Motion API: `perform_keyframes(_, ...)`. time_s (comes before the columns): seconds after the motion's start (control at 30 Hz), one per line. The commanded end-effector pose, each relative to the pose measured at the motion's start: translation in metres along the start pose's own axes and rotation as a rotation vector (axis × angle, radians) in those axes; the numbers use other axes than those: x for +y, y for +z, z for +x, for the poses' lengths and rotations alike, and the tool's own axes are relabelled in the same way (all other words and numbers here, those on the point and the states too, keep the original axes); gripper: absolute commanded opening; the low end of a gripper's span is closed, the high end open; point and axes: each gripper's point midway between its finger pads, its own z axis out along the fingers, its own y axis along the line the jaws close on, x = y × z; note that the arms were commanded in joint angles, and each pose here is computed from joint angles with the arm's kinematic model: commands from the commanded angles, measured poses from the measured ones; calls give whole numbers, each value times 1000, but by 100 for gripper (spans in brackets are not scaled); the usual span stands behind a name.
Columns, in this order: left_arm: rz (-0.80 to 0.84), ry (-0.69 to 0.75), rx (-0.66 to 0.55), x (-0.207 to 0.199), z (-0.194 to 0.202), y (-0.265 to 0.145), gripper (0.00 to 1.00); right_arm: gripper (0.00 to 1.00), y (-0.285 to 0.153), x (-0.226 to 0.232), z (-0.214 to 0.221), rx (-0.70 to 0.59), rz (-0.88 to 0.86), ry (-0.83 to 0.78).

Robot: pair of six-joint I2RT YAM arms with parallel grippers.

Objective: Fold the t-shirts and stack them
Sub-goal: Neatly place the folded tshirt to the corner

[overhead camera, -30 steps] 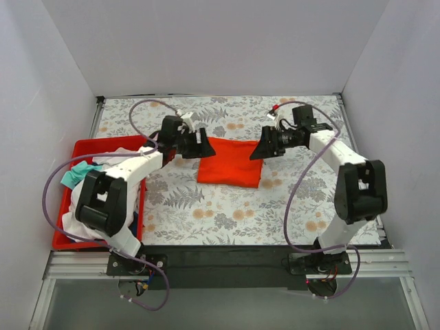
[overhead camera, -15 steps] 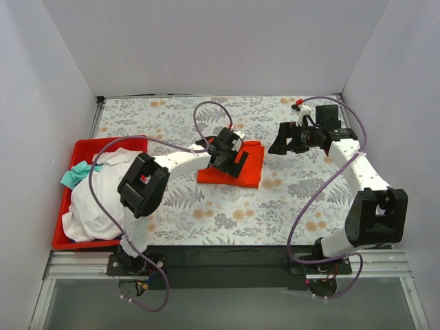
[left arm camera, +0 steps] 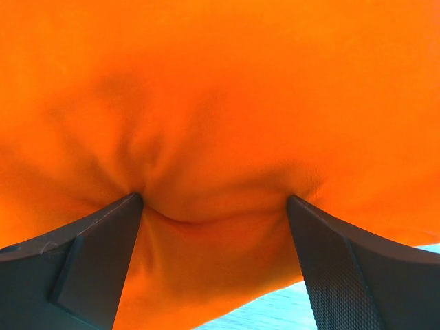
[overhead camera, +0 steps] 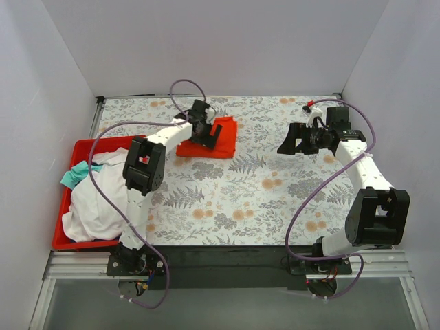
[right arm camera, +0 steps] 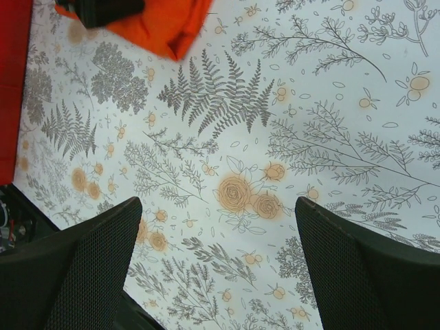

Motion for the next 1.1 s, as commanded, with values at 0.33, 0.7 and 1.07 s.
perform_keyframes(0.33,-178,9,185,265,47,19,83,98,-14,-12,-6,-40,5,11)
perform_keyframes(0.7,-213,-51,239,334,101,8,84,98,-12,-18,1,-27,8,32)
perform_keyframes(1.07,-184,-256,140,311,64,26,82,98,-10,-22,2,-20,15,37)
